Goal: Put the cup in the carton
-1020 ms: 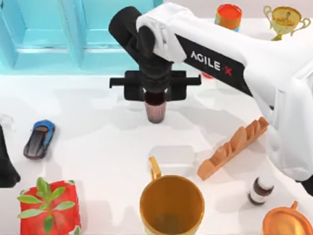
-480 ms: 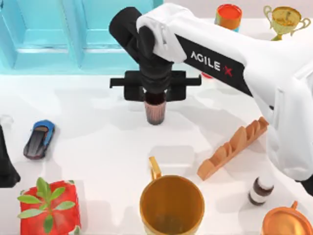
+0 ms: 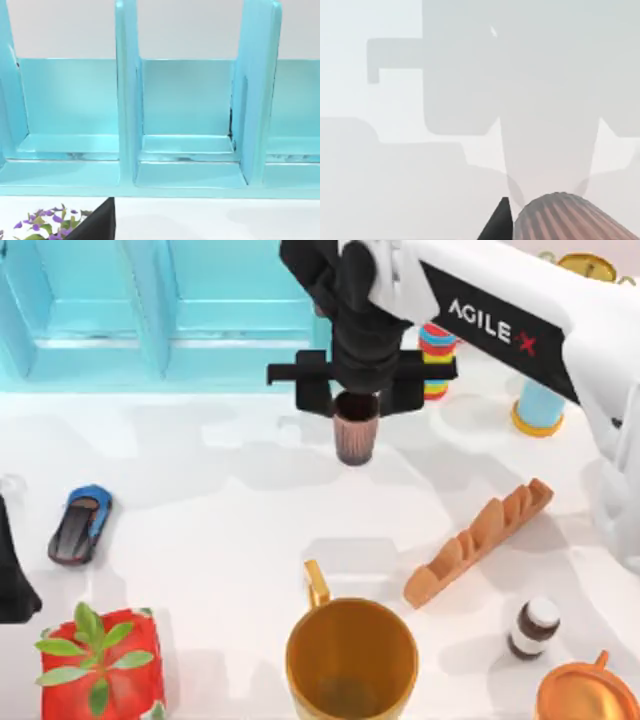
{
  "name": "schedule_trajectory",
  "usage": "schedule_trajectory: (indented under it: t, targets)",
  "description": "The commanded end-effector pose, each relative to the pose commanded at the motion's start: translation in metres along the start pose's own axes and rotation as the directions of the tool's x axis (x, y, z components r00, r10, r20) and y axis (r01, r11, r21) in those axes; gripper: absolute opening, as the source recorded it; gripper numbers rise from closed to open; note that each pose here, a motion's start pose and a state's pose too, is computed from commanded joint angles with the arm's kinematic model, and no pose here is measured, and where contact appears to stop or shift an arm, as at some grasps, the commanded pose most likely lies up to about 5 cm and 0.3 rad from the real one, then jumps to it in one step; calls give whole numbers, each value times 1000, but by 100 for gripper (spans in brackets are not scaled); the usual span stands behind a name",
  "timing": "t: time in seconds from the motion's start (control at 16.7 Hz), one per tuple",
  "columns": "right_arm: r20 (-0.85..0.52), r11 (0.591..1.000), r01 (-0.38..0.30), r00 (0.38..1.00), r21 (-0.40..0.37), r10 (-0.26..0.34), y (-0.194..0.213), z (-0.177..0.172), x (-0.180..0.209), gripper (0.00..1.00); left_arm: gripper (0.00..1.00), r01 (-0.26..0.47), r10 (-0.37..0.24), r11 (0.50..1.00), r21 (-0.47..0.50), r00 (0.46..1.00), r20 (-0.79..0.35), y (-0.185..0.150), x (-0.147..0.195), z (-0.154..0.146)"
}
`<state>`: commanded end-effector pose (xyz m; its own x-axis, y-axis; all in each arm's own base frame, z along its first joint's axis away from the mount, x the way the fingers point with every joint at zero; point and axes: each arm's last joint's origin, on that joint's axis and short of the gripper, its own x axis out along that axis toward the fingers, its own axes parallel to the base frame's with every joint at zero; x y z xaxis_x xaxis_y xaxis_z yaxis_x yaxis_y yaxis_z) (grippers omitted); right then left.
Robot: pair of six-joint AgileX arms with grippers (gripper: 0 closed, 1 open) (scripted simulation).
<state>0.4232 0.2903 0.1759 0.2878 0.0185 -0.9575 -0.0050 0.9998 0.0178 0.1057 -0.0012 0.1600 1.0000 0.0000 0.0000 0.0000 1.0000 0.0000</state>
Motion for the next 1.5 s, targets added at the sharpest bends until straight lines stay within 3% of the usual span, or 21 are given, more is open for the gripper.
schedule_trajectory:
  t: [0.12,0.3,0.48,0.66,0.96,1.2,1.5]
  targets:
    - [31,1000,-25,999,-3,25,-51,26,-29,0,100,0,0,1000,0,1000,0,0,0,0]
    - [132,999,-40,991,18,37,-161,55,-87,0,100,0,0,1000,0,1000,0,0,0,0]
    - [194,994,-13,981,107,-8,-271,48,-131,0,100,0,0,1000,0,1000,0,0,0,0]
    - [200,986,4,979,168,-38,-337,25,-150,0,100,0,0,1000,0,1000,0,0,0,0]
    - [99,994,25,994,103,-35,-410,-40,-145,0,100,0,0,1000,0,1000,0,0,0,0]
    - [45,999,12,999,32,-14,-436,-95,-147,0,100,0,0,1000,0,1000,0,0,0,0]
    - [44,1000,7,999,13,-8,-438,-109,-152,0,100,0,0,1000,0,1000,0,0,0,0]
